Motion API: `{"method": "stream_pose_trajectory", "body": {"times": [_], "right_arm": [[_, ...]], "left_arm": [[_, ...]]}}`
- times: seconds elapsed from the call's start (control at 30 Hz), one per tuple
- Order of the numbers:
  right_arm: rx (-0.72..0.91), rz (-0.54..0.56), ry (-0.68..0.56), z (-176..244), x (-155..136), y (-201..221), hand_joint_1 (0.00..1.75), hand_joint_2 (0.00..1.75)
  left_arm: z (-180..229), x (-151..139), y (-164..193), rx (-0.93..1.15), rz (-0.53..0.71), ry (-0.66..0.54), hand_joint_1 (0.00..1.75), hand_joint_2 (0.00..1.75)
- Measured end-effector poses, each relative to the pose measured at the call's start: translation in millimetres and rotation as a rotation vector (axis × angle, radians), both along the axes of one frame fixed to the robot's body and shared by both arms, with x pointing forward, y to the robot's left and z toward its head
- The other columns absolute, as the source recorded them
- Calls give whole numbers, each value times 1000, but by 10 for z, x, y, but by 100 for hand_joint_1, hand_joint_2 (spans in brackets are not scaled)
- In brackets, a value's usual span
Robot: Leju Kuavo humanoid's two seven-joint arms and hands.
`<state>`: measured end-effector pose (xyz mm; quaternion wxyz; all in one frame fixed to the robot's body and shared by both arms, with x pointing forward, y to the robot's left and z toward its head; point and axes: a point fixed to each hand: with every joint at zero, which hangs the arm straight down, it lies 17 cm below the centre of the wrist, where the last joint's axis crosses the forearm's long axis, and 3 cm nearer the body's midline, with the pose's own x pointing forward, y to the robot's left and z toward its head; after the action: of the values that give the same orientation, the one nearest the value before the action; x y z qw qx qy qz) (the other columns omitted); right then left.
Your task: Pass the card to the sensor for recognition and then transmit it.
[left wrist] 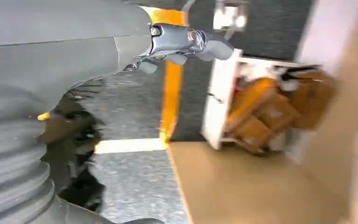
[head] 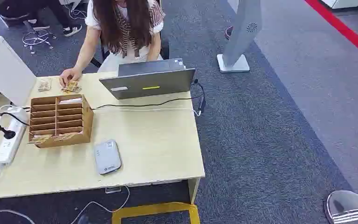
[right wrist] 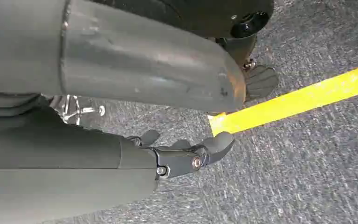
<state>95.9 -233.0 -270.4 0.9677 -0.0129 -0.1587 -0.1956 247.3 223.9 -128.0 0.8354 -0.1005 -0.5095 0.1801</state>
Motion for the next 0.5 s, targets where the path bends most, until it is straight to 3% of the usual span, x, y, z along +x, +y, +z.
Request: {"method": "stream_pose_trajectory", "body": {"times": [0.5], "right_arm": [[-30, -24, 89, -42, -153, 72, 0, 0]], "left_arm": [[1498, 403, 145, 54, 81, -447, 0, 175]]}}
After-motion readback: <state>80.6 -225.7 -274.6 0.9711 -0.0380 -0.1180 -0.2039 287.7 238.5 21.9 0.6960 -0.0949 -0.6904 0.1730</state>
